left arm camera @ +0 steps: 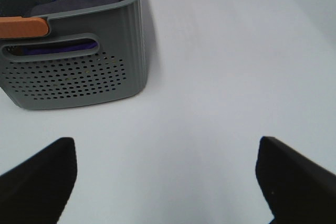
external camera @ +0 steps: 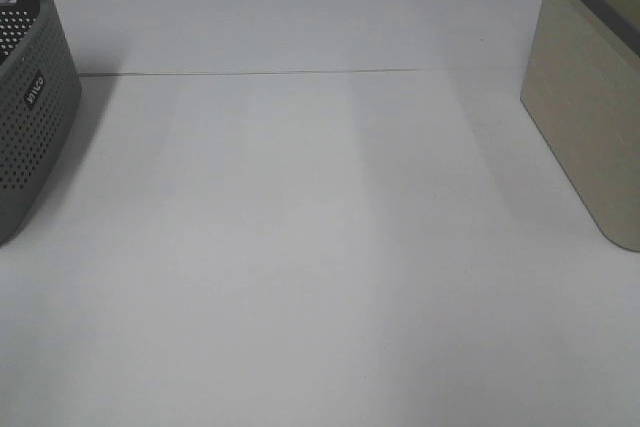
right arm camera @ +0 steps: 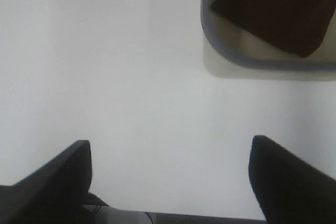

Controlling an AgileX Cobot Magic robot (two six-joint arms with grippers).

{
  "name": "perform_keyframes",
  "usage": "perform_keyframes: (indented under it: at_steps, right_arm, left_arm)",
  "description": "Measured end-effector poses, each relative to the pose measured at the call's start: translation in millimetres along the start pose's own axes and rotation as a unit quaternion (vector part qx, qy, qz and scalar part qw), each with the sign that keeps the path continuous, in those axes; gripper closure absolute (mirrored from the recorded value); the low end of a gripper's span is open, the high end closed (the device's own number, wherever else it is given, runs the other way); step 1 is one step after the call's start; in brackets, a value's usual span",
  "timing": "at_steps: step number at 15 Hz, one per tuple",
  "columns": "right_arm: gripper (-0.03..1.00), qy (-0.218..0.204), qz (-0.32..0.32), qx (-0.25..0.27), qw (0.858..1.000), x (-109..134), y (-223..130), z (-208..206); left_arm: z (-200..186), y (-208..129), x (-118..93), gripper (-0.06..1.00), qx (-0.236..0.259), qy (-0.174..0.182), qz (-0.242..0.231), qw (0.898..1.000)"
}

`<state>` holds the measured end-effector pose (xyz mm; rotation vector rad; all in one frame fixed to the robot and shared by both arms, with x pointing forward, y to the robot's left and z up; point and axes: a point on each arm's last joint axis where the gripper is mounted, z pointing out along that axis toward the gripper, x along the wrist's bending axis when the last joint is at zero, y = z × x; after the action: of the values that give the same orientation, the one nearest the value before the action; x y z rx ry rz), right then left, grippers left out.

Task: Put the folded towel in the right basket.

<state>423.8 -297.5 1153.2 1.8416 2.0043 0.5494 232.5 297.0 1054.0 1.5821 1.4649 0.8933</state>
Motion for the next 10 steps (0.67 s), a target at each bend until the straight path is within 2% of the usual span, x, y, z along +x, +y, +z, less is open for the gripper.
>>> perform_keyframes:
  at_steps: [2,5,6,10]
  right_arm:
    - [0.20,-0.002,-0.001,-0.021,1.000,4,-41,-14]
    - [0.20,-0.008,-0.004,-0.084,0.996,12,-113,-33]
    - [0.20,-0.010,-0.005,-0.098,0.995,13,-125,-35]
    - [0.20,-0.021,-0.010,-0.227,0.974,19,-190,-42]
  left_arm:
    - [0,0,0,0.07,0.000,0.000,0.000,1.000]
    - [0,0,0,0.07,0.000,0.000,0.000,1.000]
    - [0,0,0,0.07,0.000,0.000,0.000,1.000]
    - [0,0,0,0.07,0.000,0.000,0.000,1.000]
